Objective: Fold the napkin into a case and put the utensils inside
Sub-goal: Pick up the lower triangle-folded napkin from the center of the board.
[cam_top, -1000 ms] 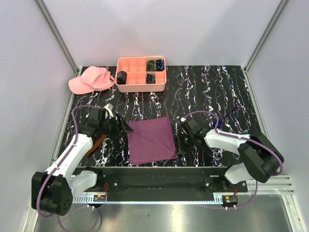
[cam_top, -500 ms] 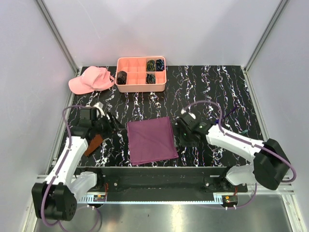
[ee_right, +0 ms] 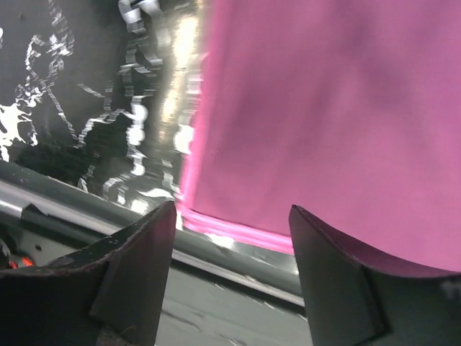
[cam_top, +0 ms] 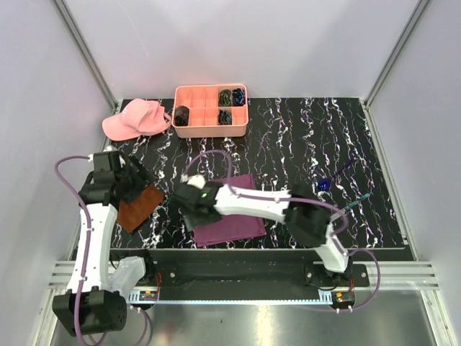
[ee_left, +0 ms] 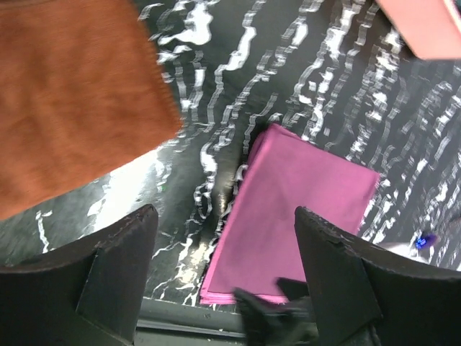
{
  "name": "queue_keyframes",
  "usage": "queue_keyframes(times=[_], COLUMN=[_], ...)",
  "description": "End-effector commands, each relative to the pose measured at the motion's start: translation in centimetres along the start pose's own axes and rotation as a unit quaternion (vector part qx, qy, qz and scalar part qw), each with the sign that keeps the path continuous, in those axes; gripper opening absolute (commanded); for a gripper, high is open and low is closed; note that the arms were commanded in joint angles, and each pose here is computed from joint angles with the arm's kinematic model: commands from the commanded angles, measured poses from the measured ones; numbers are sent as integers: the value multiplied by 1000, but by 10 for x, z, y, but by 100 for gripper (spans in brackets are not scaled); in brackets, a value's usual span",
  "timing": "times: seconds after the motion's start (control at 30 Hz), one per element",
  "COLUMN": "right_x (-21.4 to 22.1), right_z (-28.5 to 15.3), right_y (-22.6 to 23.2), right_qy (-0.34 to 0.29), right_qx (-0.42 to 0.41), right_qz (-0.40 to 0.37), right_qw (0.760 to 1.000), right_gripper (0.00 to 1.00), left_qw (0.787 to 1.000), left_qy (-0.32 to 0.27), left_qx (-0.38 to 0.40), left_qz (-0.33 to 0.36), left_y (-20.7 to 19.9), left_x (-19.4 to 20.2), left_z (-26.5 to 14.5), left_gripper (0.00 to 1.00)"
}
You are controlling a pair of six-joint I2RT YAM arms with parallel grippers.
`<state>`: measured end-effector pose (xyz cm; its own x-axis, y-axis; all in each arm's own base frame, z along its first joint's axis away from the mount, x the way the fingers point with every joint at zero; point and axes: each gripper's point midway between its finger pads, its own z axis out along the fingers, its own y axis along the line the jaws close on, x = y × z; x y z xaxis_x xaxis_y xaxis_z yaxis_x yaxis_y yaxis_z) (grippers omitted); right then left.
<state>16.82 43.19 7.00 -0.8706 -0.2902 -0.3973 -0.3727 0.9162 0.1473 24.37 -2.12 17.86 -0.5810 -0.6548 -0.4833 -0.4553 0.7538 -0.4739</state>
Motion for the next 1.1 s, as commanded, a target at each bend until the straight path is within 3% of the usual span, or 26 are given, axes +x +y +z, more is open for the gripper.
queue_keyframes(times=[0.0, 0.23, 0.73, 0.93, 1.0, 1.07], right_x=[2, 12, 48, 70, 70, 58], right_z=[6, 25, 54, 73, 74, 65], right_y=[22, 41, 22, 11, 11, 15], right_qy=[0, 9, 57, 86, 83, 63], right_qx=[28, 35, 102, 124, 119, 106], right_qz=[-6, -5, -12, -14, -14, -12], right_qw=[1000, 999, 993, 988, 989, 992], right_gripper=[68, 45, 42, 20, 17, 6], left_qw=[999, 997, 994, 993, 993, 994], left_qy=[16, 27, 36, 38, 40, 44], left_qx=[-12, -8, -9, -18, -22, -21], left_qz=[-39, -69, -104, -106, -105, -97], left_y=[9, 15, 15, 19, 21, 22], left_x=[-5, -10, -18, -19, -17, -16], left_z=[-3, 2, 8, 11, 12, 15], left_gripper=[80, 80, 79, 80, 80, 80])
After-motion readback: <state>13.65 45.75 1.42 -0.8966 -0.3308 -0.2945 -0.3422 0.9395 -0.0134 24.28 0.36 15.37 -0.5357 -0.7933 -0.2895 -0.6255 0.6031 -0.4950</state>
